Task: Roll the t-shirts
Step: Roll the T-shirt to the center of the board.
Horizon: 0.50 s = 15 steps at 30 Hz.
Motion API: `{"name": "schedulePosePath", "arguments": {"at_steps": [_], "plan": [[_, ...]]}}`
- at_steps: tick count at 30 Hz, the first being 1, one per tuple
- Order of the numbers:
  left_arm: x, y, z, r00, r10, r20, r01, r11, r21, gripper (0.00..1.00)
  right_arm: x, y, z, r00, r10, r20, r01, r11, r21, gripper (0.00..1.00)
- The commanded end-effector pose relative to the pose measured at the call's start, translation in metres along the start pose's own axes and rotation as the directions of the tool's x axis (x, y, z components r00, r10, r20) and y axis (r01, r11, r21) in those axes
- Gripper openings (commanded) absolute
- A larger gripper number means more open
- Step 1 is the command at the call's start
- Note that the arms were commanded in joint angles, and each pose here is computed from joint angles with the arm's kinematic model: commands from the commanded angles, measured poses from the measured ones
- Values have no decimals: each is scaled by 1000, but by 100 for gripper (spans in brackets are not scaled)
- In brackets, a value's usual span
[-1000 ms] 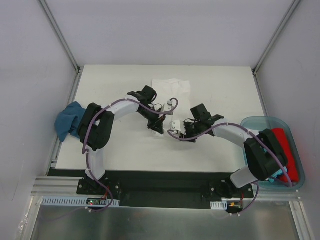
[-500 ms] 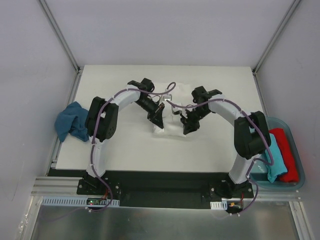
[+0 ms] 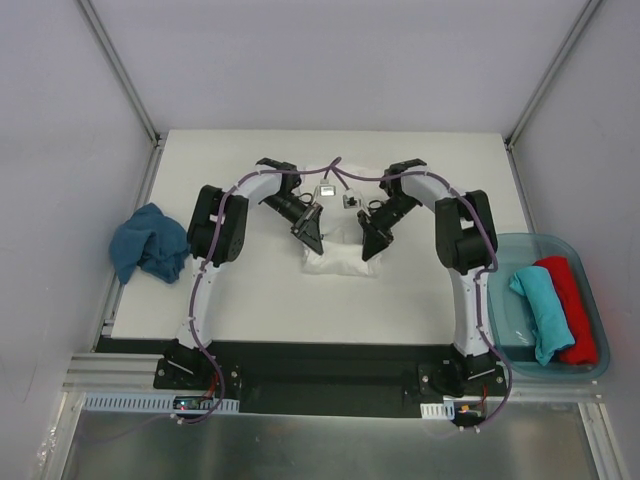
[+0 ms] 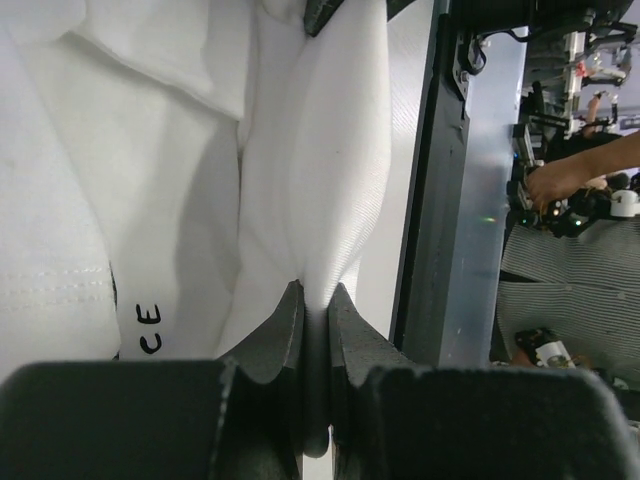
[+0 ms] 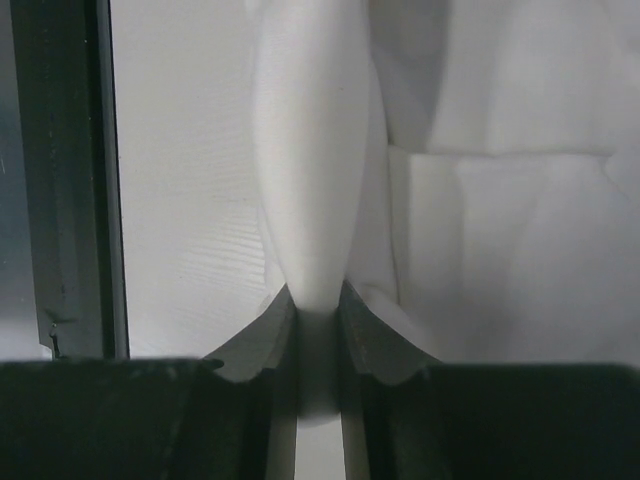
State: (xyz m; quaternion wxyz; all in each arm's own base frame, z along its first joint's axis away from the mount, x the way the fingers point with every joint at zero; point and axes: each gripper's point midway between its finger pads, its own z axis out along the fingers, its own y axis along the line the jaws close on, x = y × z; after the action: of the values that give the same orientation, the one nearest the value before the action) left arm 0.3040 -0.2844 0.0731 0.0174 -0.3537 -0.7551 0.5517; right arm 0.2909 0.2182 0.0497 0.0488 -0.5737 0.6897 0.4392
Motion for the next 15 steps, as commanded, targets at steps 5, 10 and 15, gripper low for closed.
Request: {"name": "schedulePosePath", "arguments": {"at_steps": [5,10,15], "plan": [[17,17,-22,985,-175,-16,174,984,-37,3,31,43,-24,957,223,-185,-255,952,-169,15],[26,40,-29,965,-261,-15,259,963,-77,9,33,29,-24,943,258,-209,-291,946,-144,15],[24,50,-38,964,-266,6,265,956,-129,20,37,13,-20,907,348,-237,-381,917,-113,15]]}}
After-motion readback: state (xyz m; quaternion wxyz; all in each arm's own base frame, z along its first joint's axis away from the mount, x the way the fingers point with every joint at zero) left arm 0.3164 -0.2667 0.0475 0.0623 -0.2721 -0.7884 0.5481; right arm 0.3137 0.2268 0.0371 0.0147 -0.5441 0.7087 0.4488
